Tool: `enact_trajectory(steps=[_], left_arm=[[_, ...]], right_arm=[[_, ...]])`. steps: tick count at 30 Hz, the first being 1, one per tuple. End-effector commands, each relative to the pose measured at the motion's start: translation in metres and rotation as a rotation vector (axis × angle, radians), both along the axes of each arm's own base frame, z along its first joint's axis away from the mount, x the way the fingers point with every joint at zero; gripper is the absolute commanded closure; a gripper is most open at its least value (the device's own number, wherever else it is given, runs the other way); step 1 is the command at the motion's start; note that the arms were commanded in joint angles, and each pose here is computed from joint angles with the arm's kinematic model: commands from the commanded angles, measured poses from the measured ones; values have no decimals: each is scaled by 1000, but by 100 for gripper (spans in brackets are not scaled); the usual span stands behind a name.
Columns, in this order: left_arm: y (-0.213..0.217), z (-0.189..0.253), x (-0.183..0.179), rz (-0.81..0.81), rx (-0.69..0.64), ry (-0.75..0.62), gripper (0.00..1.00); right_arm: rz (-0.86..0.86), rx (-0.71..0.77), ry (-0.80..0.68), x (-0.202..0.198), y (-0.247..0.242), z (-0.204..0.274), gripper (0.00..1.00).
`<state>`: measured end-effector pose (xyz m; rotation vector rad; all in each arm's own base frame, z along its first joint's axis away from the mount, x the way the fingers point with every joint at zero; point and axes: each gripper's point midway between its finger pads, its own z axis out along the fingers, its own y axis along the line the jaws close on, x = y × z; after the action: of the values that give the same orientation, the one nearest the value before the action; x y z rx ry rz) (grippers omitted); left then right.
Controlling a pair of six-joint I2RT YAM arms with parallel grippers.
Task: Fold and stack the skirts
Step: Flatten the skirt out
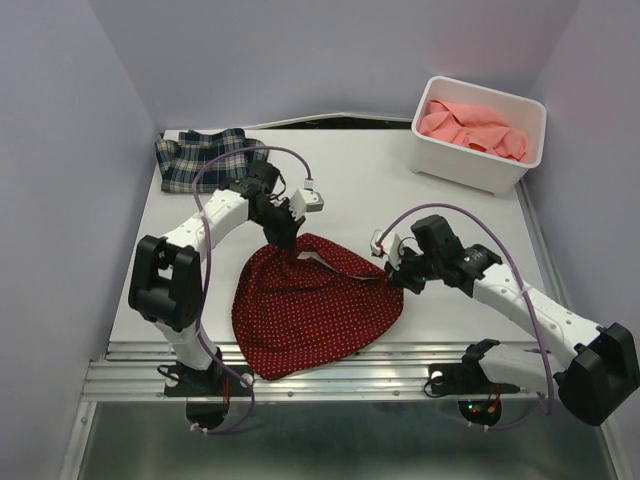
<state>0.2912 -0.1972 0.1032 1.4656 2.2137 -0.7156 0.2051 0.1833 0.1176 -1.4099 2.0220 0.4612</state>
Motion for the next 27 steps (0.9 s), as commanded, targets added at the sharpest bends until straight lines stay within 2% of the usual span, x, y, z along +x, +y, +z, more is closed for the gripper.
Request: enact_trajectory(steps=[1, 2, 3, 7, 10, 12, 13, 14, 15, 21, 27], left_arm=[[-3, 26, 50, 210, -48, -179, 92], [-1, 26, 54, 232, -42, -196, 89], [-1, 24, 58, 249, -42, -209, 81], [9, 13, 59, 313, -10, -221, 70], [9, 11, 49, 277, -18, -228, 65], [12, 23, 45, 239, -41, -280, 61], [10, 25, 38, 206, -75, -282, 51], [11, 29, 35, 196, -91, -294, 49], [12, 33, 33, 188, -106, -309, 37], [18, 62, 12, 95, -174, -435, 34], [29, 69, -20, -161, -98, -617, 39]], right_arm=[[6, 51, 43, -6, 7, -4, 99], [4, 55, 48, -7, 8, -4, 99], [1, 61, 51, -7, 9, -3, 99], [-13, 97, 64, -5, 16, 6, 99], [-16, 123, 76, -3, 21, 12, 99], [-31, 129, 83, -1, 23, 13, 99], [-42, 136, 76, 2, 24, 14, 99], [-76, 132, 79, 7, 22, 13, 99], [-85, 133, 87, 8, 23, 12, 99], [-179, 149, 156, 26, 26, 8, 99], [-225, 206, 222, 38, 35, 19, 99]])
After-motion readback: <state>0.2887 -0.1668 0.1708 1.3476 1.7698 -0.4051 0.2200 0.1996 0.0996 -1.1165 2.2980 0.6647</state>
